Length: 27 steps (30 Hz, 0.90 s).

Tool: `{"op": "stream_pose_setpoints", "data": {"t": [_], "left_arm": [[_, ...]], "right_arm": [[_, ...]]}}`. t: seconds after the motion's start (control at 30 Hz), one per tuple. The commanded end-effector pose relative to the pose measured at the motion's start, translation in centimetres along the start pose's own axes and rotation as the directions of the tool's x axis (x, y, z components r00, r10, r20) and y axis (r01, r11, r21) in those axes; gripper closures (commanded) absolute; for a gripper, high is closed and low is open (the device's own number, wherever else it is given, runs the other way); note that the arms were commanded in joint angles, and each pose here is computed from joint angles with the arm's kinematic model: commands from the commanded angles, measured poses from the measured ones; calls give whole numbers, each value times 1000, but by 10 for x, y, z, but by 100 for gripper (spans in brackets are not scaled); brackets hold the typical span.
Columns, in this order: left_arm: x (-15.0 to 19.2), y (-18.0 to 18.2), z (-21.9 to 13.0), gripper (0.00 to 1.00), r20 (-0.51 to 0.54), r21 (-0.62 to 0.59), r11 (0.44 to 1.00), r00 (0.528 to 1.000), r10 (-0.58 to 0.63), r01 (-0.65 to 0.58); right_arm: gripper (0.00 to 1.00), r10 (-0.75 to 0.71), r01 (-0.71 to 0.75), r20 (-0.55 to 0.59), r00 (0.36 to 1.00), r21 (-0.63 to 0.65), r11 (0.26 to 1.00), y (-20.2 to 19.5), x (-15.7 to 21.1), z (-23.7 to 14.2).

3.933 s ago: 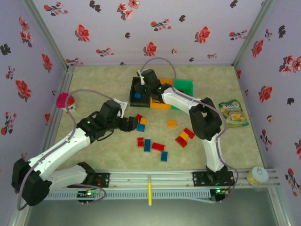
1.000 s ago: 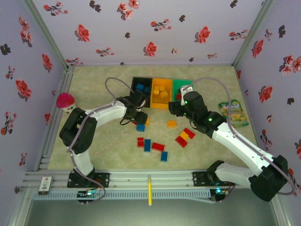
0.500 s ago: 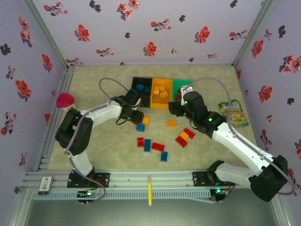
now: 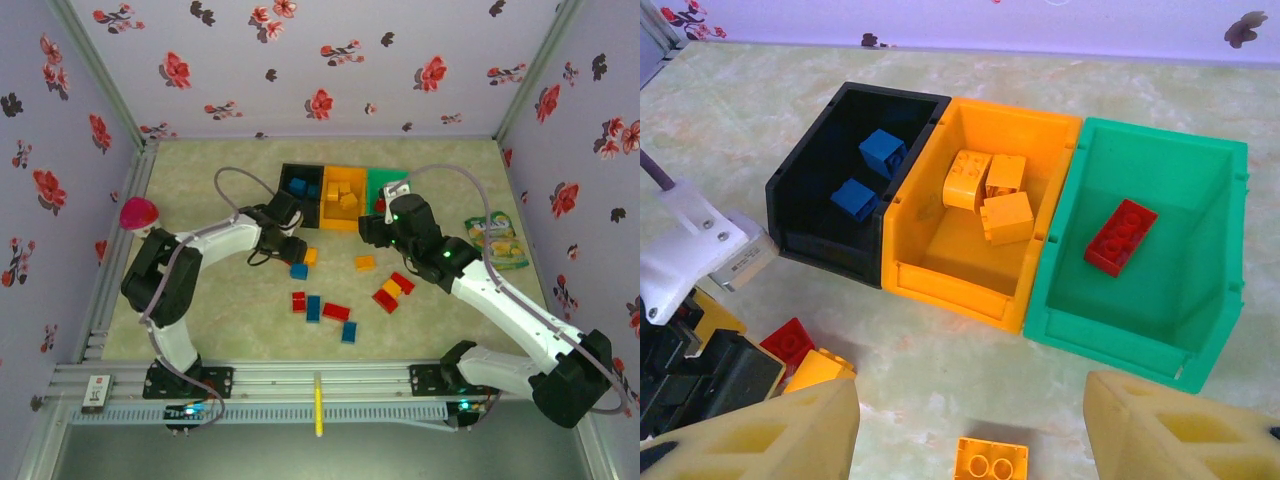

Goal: Sort the legos into containers by color

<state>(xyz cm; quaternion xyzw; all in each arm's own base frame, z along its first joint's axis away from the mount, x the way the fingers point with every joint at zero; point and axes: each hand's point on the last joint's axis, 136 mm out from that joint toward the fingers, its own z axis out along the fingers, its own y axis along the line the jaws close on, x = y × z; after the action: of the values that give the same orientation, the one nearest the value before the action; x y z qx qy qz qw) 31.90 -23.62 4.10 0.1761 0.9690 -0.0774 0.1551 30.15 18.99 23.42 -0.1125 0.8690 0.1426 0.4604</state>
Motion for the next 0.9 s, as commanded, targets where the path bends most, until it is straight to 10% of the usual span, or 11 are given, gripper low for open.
{"op": "stream_pose_setpoints", "data": {"t": [0.0, 0.87], "left_arm": [[0, 0, 6, 39, -18, 8, 1000, 1000, 16, -16], [-17, 3, -19, 66, 30, -24, 999, 999, 26, -25]], "right_arm": [[38, 9, -9, 8, 1000, 30, 1000, -7, 1, -4], [40, 13, -15, 35, 999, 65, 998, -15, 3, -7]]}}
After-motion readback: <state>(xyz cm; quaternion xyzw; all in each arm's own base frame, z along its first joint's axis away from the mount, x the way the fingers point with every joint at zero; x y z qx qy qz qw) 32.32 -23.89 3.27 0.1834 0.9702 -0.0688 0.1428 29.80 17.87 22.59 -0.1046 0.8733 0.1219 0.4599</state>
